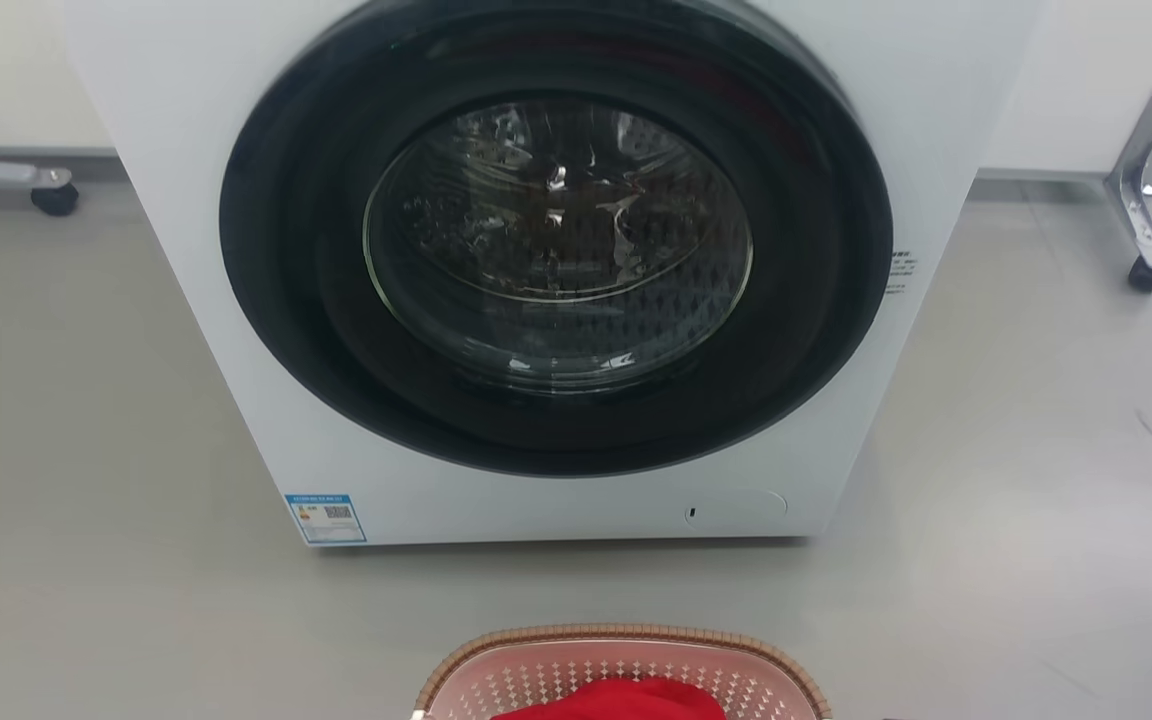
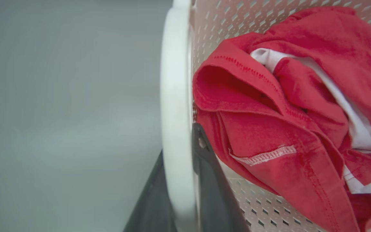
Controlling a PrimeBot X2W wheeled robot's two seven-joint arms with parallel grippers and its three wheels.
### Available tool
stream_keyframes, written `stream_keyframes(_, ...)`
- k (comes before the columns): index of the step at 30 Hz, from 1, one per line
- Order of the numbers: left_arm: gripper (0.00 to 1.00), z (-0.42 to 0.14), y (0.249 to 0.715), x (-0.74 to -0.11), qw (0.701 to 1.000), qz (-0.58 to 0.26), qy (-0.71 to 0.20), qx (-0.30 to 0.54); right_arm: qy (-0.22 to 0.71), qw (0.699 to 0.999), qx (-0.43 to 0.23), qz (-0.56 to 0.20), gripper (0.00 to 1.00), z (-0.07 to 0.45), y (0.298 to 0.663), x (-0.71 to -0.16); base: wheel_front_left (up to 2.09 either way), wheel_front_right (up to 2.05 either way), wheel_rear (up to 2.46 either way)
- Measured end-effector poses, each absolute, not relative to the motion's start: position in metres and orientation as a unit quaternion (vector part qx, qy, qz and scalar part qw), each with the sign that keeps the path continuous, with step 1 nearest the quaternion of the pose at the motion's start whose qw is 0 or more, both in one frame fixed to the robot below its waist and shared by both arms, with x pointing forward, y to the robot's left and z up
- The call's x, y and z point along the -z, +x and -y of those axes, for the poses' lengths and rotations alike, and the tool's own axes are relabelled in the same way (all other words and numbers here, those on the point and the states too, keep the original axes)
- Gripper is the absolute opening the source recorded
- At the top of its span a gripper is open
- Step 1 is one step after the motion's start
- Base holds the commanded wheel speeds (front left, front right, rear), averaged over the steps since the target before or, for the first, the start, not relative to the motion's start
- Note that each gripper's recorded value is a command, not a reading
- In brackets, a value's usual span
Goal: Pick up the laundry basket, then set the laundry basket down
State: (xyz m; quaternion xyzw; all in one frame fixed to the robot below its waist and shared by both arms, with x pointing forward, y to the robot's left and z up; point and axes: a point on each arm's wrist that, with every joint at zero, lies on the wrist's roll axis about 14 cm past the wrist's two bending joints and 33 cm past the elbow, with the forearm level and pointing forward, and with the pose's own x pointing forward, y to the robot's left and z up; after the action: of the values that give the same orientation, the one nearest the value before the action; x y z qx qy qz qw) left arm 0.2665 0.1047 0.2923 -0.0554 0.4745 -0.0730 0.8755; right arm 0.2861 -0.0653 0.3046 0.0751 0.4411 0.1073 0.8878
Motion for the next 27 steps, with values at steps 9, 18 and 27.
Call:
stream_keyframes(9, 0.0, -0.1058, 0.2651, -0.2971, 0.879, -0.468, -0.051, 0.076, 0.077, 0.89, -0.111, -0.435, 0.0, 0.0627, 0.2812, -0.309, 0.0, 0.0, 0.0)
stream_keyframes(18, 0.0, -0.1076, 0.2635, -0.297, 0.878, -0.47, -0.052, 0.073, 0.079, 0.889, -0.115, -0.436, 0.0, 0.0602, 0.2788, -0.3095, 0.0, 0.0, 0.0)
stream_keyframes(27, 0.0, -0.1078, 0.2628, -0.2967, 0.878, -0.47, -0.05, 0.074, 0.082, 0.887, -0.115, -0.439, 0.0, 0.0592, 0.2766, -0.3088, 0.0, 0.0, 0.0)
